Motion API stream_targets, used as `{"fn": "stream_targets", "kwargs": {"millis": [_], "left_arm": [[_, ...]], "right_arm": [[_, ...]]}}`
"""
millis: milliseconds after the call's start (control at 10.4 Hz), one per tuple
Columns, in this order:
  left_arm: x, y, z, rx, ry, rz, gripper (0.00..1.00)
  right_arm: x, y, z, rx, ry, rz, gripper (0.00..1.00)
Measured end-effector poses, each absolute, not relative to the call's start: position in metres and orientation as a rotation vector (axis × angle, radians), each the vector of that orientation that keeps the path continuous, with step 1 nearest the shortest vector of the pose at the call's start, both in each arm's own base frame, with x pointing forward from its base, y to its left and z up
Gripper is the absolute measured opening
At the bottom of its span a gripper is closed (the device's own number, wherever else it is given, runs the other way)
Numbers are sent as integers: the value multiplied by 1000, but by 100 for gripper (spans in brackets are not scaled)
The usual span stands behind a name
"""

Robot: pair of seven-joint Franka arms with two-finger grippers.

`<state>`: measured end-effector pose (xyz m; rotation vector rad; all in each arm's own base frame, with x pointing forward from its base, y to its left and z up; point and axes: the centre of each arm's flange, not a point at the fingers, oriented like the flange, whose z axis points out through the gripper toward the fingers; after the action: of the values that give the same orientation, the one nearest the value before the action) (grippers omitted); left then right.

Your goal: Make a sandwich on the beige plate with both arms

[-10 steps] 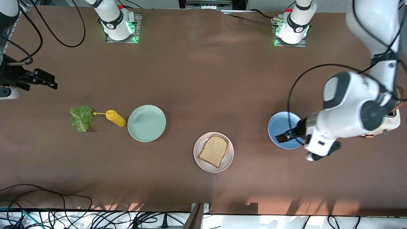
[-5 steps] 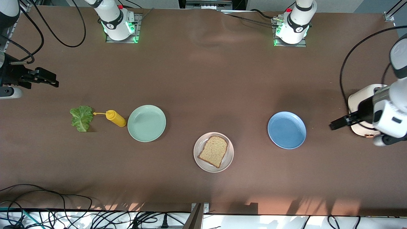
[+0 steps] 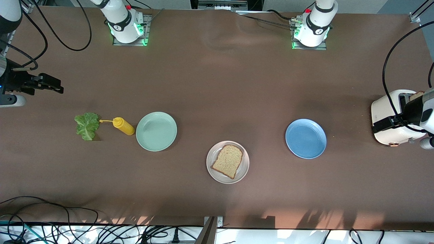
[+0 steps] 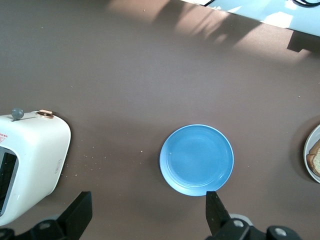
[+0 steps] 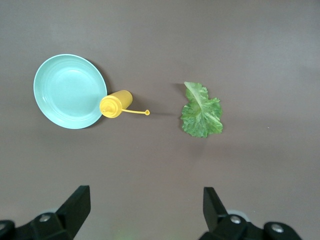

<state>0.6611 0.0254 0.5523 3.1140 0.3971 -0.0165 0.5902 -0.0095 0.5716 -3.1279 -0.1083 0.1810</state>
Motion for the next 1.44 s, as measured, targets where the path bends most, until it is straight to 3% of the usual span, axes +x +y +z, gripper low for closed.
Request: {"fn": "stream_targets", "kwargs": {"millis": [383, 1438], "left_arm": [[656, 35, 554, 3118, 402, -52, 100], [653, 38, 553, 3124, 352, -79, 100]], "right_arm": [[609, -23, 530, -3125, -211, 173, 100], [606, -76, 300, -3149, -497, -78, 100]]}}
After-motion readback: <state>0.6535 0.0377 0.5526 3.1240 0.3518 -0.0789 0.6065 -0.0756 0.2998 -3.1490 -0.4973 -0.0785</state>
